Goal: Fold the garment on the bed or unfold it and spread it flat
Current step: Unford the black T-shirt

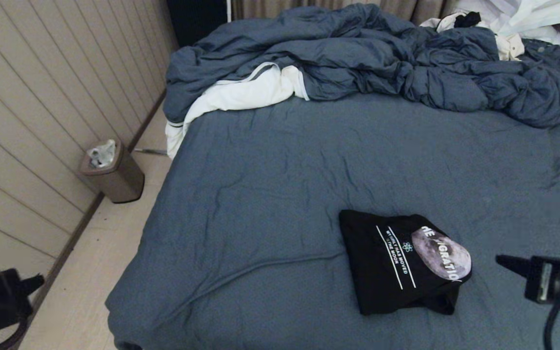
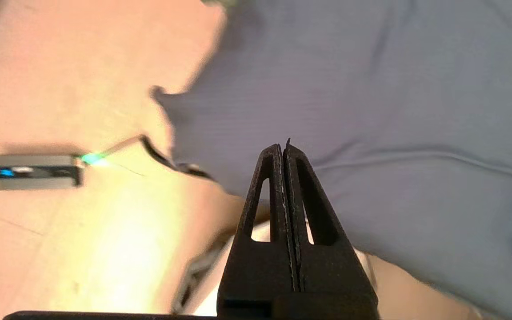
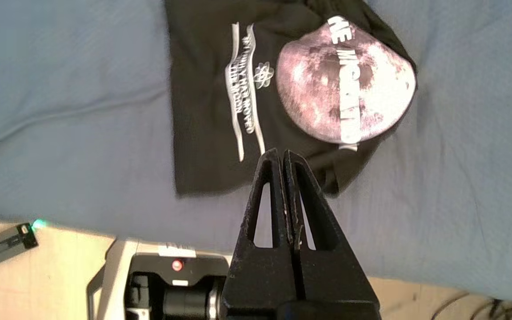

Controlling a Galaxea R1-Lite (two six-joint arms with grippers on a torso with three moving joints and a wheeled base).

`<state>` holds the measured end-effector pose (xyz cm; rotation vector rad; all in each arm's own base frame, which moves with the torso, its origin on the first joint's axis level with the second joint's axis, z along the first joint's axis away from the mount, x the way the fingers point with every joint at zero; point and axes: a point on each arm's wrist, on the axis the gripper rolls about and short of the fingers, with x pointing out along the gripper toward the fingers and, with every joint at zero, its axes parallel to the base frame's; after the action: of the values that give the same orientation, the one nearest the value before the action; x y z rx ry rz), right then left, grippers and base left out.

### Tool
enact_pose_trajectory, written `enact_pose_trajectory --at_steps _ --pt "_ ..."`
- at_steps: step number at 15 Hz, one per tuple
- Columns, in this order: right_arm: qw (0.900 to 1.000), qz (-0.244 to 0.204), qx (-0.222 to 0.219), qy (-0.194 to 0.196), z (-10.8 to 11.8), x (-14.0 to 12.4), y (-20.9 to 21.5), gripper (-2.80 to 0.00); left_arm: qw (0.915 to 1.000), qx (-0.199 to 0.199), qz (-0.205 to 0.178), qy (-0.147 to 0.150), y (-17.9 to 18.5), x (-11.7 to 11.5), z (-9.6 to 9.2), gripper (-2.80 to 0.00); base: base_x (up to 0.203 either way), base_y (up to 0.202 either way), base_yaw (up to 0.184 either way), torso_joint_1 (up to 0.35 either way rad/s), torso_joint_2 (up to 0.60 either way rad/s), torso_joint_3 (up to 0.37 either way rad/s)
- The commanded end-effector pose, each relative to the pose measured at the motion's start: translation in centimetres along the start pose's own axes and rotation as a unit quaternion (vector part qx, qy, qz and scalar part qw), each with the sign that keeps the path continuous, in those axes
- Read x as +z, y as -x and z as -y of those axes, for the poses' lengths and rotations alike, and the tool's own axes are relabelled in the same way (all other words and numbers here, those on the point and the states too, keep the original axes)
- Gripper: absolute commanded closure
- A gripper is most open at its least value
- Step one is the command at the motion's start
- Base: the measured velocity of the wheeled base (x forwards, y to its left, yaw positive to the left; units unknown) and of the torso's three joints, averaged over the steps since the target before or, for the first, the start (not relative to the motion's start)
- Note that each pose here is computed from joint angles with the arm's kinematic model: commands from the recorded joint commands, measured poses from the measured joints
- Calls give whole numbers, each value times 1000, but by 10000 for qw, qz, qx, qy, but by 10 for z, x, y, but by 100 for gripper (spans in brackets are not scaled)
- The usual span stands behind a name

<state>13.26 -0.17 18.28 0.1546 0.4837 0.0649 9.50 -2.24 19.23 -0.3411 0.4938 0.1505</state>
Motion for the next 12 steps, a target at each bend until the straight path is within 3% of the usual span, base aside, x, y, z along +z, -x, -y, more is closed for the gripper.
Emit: enact_pose_trajectory --at_steps 1,5,7,9,11,12 --pt "9969 739 150 218 -5 -27 56 0 9974 -101 676 207 39 -30 -34 0 0 0 0 0 0 0" --pt "9928 1117 189 400 -3 -80 95 0 9940 236 1067 73 61 -73 -68 0 0 0 0 0 0 0" --pt "9877 1464 196 506 -1 -107 104 0 9913 645 1140 -96 66 -90 -81 0 0 0 0 0 0 0" --pt "9818 1776 130 663 3 -133 106 0 9888 1104 961 -279 52 -107 -87 0 0 0 0 0 0 0" --pt "9737 2130 71 809 6 -154 106 0 9848 1072 1344 -228 48 -105 -84 0 0 0 0 0 0 0" --pt "9746 2089 -2 806 8 -161 101 0 9824 1204 1408 -247 48 -105 -84 0 0 0 0 0 0 0"
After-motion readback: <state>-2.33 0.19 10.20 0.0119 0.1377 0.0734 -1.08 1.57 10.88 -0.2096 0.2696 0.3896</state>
